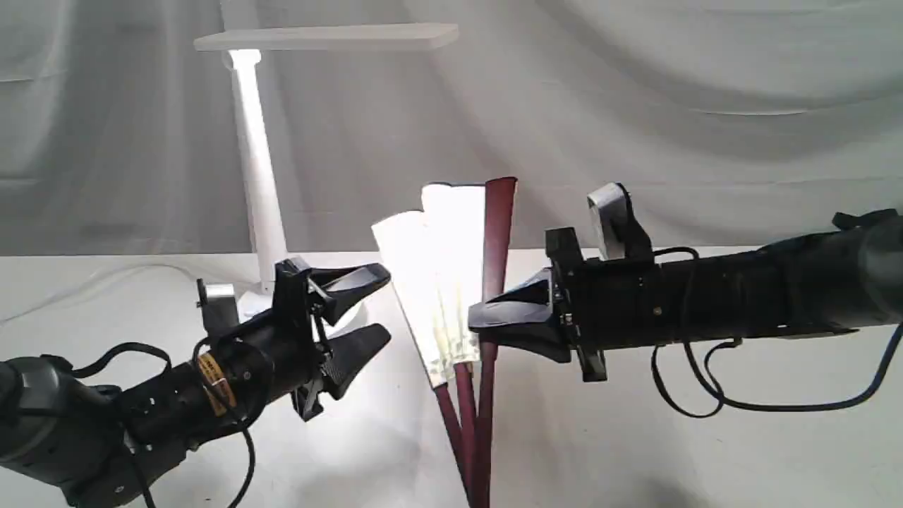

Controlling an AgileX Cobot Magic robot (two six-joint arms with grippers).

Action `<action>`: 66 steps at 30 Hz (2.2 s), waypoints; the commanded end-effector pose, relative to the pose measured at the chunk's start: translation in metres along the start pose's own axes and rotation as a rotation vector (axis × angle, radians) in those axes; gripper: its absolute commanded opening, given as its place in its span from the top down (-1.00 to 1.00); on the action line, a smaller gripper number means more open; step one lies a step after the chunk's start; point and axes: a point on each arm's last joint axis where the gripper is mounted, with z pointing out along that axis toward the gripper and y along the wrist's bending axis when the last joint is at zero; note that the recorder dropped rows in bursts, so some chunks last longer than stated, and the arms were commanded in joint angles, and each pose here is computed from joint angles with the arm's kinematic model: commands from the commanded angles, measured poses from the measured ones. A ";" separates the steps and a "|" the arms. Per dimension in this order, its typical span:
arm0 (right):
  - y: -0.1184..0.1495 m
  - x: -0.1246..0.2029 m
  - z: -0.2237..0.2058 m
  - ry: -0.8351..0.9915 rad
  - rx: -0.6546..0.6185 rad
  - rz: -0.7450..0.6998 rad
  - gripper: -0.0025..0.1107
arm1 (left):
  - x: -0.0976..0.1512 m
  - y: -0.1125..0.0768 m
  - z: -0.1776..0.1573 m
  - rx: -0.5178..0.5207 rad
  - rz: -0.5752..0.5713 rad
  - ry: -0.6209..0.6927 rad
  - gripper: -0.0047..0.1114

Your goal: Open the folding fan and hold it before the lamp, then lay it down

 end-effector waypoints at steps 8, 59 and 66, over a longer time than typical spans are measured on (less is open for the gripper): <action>0.015 0.011 0.019 0.060 -0.041 -0.036 0.96 | 0.004 -0.001 0.003 0.008 -0.002 0.009 -0.23; -0.002 -0.021 0.029 -0.099 -0.072 0.085 0.04 | 0.012 -0.001 0.002 -0.009 -0.028 0.102 0.92; -0.005 -0.035 0.032 -0.120 -0.069 0.065 0.09 | 0.012 -0.001 0.002 -0.009 -0.032 0.104 0.92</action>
